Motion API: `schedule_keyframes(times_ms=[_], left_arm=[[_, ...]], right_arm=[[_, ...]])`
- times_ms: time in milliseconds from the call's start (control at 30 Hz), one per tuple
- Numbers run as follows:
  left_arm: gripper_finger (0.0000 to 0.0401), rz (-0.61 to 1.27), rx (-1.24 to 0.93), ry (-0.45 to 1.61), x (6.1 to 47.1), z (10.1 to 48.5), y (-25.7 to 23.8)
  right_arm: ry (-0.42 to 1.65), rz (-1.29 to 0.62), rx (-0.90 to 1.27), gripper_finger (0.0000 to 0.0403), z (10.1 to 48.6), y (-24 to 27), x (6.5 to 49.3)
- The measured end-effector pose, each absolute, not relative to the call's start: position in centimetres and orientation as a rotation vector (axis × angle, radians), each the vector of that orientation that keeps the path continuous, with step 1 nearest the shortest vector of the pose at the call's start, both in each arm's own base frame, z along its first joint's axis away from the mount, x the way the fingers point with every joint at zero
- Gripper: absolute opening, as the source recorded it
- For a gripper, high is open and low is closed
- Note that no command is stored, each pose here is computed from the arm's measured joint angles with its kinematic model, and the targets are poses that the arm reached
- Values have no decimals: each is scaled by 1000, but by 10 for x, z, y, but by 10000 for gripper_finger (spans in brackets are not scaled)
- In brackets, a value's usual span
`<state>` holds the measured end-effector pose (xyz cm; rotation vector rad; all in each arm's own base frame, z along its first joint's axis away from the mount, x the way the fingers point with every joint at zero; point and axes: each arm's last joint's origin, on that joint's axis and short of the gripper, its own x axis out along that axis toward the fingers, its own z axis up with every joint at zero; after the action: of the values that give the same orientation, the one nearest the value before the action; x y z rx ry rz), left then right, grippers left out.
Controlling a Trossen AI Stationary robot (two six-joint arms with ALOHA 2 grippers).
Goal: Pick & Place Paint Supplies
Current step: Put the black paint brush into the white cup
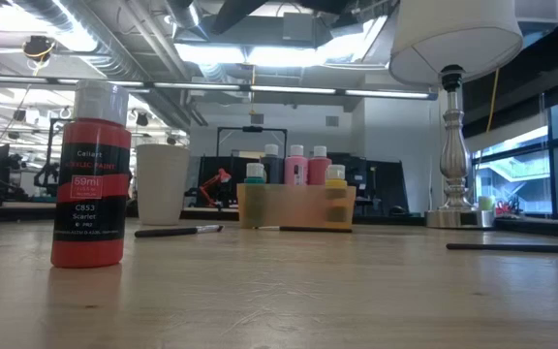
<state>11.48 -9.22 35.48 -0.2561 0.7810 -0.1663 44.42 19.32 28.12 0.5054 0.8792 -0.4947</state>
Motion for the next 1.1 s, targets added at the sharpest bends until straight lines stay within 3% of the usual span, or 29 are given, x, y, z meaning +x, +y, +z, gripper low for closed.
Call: schedule_keyframes(times_ms=[700,1100], left_arm=[[226,-182,-257,802,114,354,-92],[226,-172,-238,828,112,352,-91]], right_arm=[[819,-443,578,140,264,188,461],[1284,-525,674,140,249,164,437]])
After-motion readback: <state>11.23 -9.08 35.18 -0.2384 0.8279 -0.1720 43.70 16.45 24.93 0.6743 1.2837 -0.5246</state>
